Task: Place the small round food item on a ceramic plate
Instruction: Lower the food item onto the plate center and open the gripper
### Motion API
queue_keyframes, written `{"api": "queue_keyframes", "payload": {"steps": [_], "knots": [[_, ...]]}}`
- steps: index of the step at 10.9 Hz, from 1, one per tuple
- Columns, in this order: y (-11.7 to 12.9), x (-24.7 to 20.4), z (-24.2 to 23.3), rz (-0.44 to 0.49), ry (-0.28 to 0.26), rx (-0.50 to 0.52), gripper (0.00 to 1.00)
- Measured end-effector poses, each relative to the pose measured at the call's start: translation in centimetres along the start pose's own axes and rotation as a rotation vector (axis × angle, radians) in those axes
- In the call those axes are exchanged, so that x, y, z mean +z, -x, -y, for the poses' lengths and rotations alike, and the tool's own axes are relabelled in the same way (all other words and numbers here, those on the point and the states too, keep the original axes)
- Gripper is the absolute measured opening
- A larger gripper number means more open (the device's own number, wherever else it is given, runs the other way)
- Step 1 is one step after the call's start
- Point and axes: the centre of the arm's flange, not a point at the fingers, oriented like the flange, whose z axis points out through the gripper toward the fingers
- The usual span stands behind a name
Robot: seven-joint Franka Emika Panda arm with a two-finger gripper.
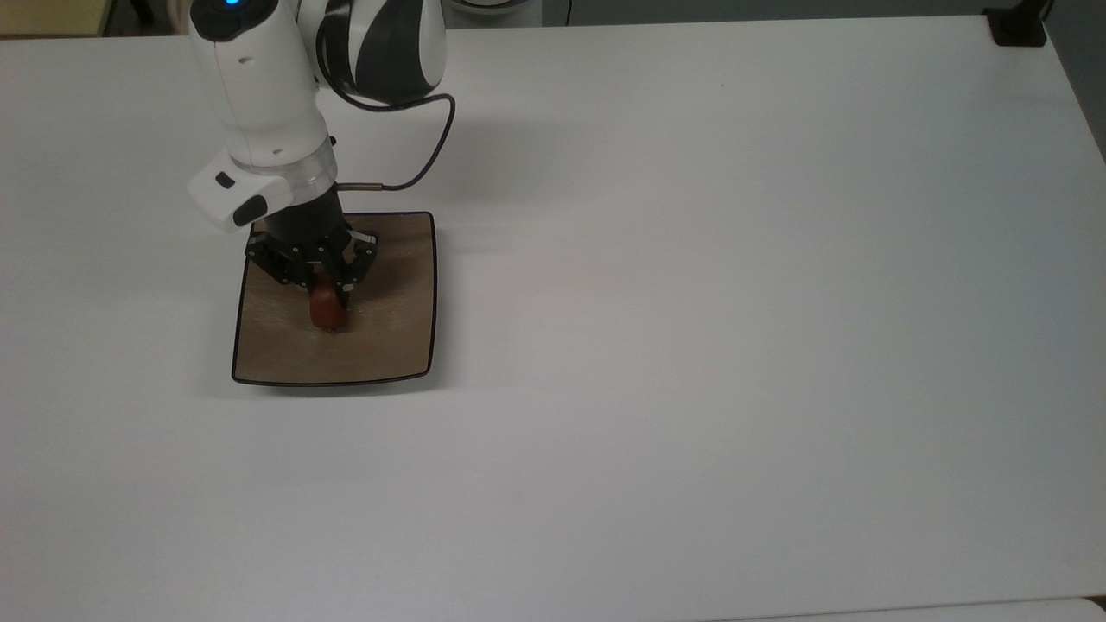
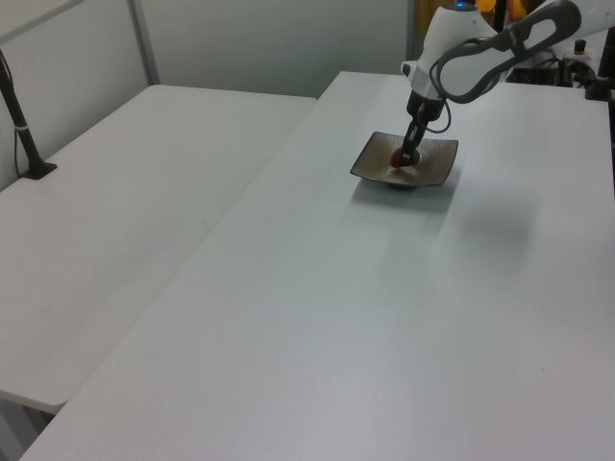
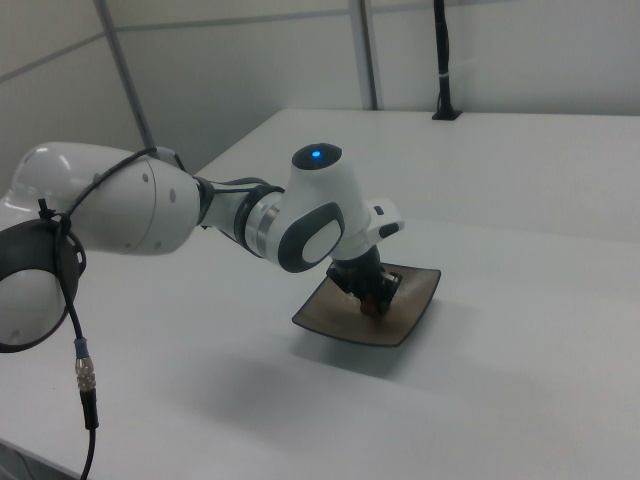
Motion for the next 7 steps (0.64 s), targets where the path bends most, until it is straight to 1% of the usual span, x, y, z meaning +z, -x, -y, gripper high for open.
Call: {"api": "queue_keyframes", "payload": {"steps": [1,2,3,4,6,7], "knots": [[0.1,0.4,0.0,0.002,0.0,0.0,0.3],[0.2,0.7,0.0,0.005,-0.001,0.0,0.38],[0.2,0.7,0.0,0.006,-0.002,0.0,0.53],[0.1,0.7,0.0,0.005,-0.001,0.0,0.65],[-0.2,-0.1,-0.1,-0.007,0.002,0.007,0.97],[-0.5,-1.2,0.0,-0.013,0.003,0.012,0.99]]}}
